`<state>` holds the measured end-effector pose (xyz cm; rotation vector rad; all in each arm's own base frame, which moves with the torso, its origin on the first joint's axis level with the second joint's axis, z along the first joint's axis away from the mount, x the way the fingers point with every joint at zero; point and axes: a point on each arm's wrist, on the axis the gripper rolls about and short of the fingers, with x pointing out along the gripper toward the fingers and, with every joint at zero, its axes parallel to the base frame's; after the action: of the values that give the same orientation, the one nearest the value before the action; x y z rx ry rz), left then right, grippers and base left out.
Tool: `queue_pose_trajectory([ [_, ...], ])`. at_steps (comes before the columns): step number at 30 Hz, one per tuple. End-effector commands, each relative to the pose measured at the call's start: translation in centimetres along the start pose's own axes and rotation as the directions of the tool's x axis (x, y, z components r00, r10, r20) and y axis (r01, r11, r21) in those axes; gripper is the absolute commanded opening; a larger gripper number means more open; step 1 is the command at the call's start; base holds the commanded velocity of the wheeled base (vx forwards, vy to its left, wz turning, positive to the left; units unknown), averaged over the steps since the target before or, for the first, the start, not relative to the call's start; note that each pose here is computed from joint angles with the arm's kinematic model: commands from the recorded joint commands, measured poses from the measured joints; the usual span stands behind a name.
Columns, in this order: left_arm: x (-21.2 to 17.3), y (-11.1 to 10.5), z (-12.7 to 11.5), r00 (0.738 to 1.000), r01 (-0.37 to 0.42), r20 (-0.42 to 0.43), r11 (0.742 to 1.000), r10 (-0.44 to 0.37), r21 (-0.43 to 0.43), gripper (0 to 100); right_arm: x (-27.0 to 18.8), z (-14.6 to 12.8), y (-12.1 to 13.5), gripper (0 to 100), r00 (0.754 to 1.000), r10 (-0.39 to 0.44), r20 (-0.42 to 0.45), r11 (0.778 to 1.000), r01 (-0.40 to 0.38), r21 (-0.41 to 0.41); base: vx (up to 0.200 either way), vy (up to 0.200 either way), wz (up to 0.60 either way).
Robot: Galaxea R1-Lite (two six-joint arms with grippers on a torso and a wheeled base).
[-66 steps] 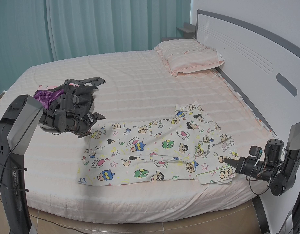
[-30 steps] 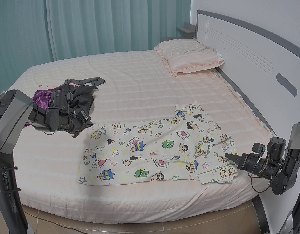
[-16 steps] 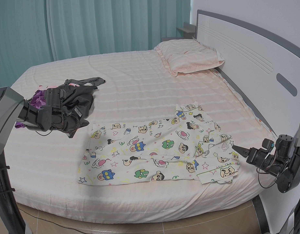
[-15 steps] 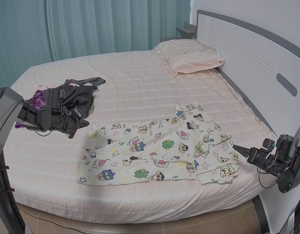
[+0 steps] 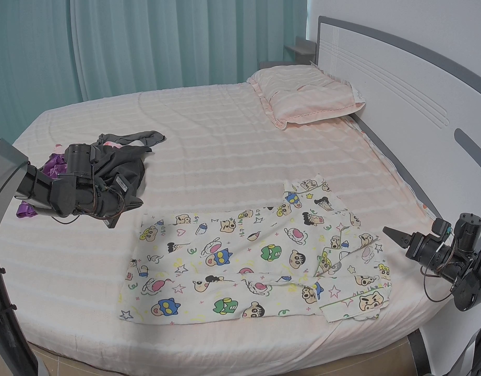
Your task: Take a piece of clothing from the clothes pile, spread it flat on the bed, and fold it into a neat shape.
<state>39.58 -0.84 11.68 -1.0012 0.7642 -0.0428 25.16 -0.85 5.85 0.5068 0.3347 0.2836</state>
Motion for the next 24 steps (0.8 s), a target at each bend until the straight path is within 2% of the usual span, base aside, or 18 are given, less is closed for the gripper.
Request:
queue_pose_trajectory([
  [1,-0.5,0.2,-0.4,1.000,0.003,0.006,1.000,-0.003,0.002,0,-0.2,0.3,0.2,100,1.000,0.010,0.020,1.000,-0.010,-0.010,0.000,0.000,0.00],
  [12,-0.6,1.3,-1.4,1.000,0.016,0.015,1.000,-0.017,0.002,0,-0.1,0.3,0.6,100,1.000,0.015,0.023,1.000,-0.014,-0.015,0.000,0.000,0.00],
  [15,-0.5,1.2,-1.3,1.000,0.024,0.020,0.998,-0.023,-0.052,0,-0.1,0.2,0.8,100,1.000,0.024,0.015,1.000,-0.024,-0.017,0.000,0.000,0.00],
  [24,0.5,1.2,-0.8,0.999,0.036,0.025,0.999,-0.035,-0.038,0,0.1,0.0,0.7,100,1.000,0.024,0.005,1.000,-0.024,-0.015,0.000,0.000,0.00],
])
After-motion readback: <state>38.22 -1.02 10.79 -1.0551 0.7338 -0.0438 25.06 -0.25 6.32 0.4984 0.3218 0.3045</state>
